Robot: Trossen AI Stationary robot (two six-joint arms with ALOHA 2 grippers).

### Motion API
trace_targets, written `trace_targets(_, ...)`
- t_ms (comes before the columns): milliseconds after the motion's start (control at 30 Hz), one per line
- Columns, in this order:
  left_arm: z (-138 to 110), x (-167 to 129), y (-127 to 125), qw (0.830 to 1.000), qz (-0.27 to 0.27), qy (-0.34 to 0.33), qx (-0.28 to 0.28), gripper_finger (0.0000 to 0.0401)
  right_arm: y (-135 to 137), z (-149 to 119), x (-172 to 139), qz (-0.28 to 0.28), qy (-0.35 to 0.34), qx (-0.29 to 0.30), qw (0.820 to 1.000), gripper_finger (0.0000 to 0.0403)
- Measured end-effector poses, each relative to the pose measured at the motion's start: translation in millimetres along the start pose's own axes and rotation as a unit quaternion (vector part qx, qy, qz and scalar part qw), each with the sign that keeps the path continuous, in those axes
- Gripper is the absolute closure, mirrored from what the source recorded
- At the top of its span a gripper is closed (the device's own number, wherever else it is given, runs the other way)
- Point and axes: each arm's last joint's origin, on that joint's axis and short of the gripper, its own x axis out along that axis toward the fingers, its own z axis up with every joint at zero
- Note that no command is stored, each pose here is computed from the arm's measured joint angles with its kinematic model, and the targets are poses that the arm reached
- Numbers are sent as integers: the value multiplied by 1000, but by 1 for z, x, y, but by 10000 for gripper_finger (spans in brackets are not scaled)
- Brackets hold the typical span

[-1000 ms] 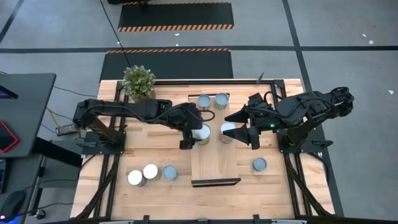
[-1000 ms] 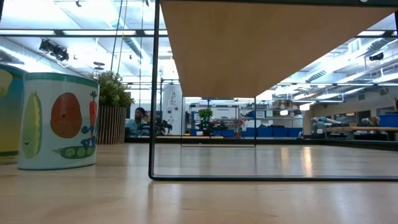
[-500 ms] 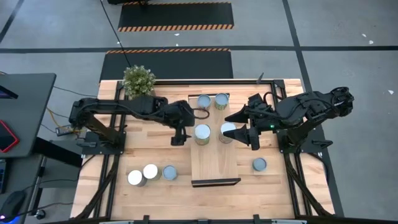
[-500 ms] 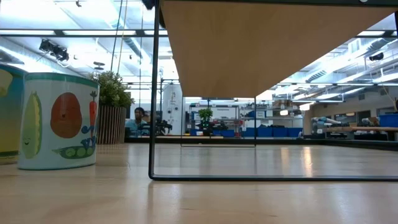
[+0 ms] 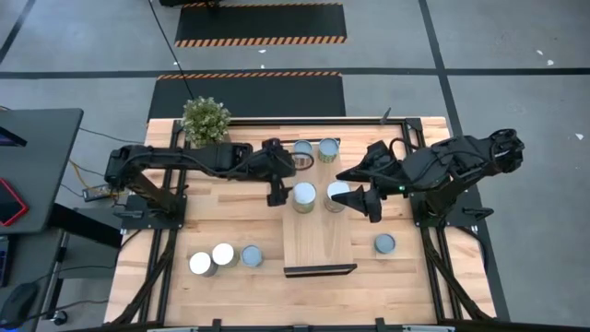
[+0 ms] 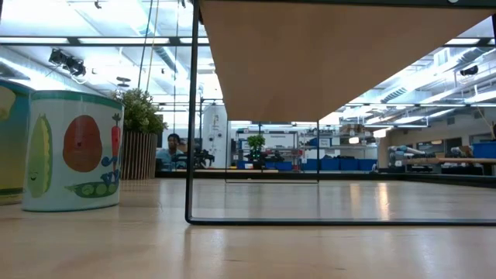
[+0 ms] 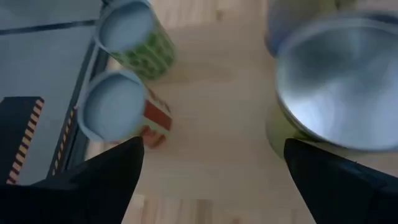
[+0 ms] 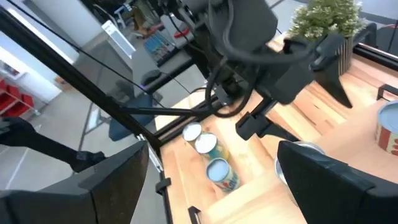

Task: Pick and place cans onto a shelf
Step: Put the canned oranges on the shelf, then adjust the cans on the shelf

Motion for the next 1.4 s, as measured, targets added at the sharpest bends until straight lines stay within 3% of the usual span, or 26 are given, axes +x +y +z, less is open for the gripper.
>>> trace_targets(367, 4, -5, 15, 999, 12, -30, -32, 8, 5, -9, 18, 10, 38, -30, 999, 39)
trace_targets(500, 2, -12, 13, 999, -35, -25, -25, 8, 6, -14, 24, 24, 68, -34, 997, 39)
trace_targets(767, -1, -26, -2, 996, -91, -18, -13, 11, -5, -21, 22, -42, 95, -42, 994, 39)
trace_targets(933, 1, -37, -13, 992, -119, -32, -23, 13, -20, -37, 21, -122, 172, -81, 974, 39)
trace_targets(1133, -1, -36, -12, 993, -112, -20, -44, 13, -48, -42, 8, -251, 230, -114, 933, 39)
trace_targets(1400, 2, -39, -23, 980, -189, -26, -55, 13, -81, -53, 25, -310, 281, -126, 900, 39)
